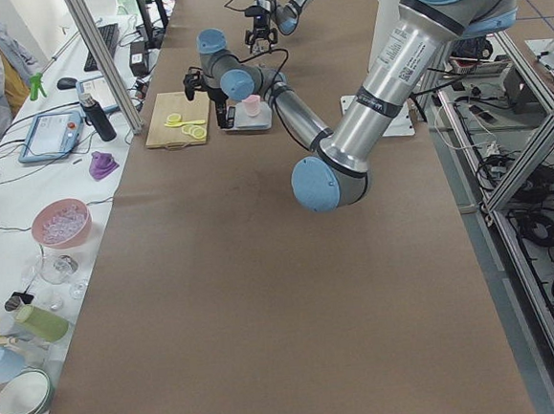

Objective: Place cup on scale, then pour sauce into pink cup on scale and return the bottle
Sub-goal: 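Lower the right gripper to the glass sauce bottle, then close the right gripper around the glass sauce bottle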

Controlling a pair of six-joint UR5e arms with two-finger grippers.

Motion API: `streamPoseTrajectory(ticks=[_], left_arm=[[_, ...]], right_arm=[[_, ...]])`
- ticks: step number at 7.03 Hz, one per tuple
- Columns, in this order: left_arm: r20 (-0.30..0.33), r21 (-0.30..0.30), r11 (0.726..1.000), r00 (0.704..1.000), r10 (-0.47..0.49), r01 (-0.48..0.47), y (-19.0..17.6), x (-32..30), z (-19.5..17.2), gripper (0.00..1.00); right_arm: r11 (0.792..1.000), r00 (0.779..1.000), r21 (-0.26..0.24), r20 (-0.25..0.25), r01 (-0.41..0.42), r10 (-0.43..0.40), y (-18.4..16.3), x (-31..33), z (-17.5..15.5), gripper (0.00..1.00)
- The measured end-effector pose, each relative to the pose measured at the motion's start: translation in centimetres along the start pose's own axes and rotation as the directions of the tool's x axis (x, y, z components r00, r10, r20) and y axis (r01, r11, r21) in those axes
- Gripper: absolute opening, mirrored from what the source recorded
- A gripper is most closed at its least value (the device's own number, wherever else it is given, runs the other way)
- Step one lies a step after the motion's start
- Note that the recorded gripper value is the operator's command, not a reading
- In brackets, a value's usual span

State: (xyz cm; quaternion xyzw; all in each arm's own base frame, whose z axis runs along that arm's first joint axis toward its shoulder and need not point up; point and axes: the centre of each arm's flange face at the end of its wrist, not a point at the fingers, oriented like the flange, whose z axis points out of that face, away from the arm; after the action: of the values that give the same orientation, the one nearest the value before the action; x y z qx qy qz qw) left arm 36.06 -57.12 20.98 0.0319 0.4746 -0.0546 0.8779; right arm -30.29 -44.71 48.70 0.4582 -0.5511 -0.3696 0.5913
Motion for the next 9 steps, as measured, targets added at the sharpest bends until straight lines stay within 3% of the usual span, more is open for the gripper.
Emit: streamPoseTrajectory(ticks=[2, 4, 7, 9], left_arm=[[0.0, 0.0, 1.0, 1.0, -0.002, 0.002, 0.0, 0.0, 0.0, 0.97], [-0.002, 0.001, 1.0, 1.0, -0.001, 0.001, 0.0, 0.1, -0.1, 0.97], [-0.002, 0.001, 1.0, 1.0, -0.001, 0.001, 0.1, 0.2, -0.2, 0.97], [-0.004, 0.001, 1.0, 1.0, 0.0, 0.0, 0.1, 0.2, -0.3, 0.97]], right_arm=[[0.999, 1.0, 0.049, -0.02, -0.006, 0.007, 1.3, -0.4, 1.1, 0.98], [0.989, 0.999, 0.141, -0.024, -0.044, 0.048, 4.4, -0.8, 1.2, 0.98], [0.966, 0.989, 0.247, -0.099, -0.081, 0.108, 4.7, -1.7, 2.7, 0.98], [0.96, 0.985, 0.263, -0.12, -0.09, 0.126, 5.3, -2.6, 3.6, 0.98]])
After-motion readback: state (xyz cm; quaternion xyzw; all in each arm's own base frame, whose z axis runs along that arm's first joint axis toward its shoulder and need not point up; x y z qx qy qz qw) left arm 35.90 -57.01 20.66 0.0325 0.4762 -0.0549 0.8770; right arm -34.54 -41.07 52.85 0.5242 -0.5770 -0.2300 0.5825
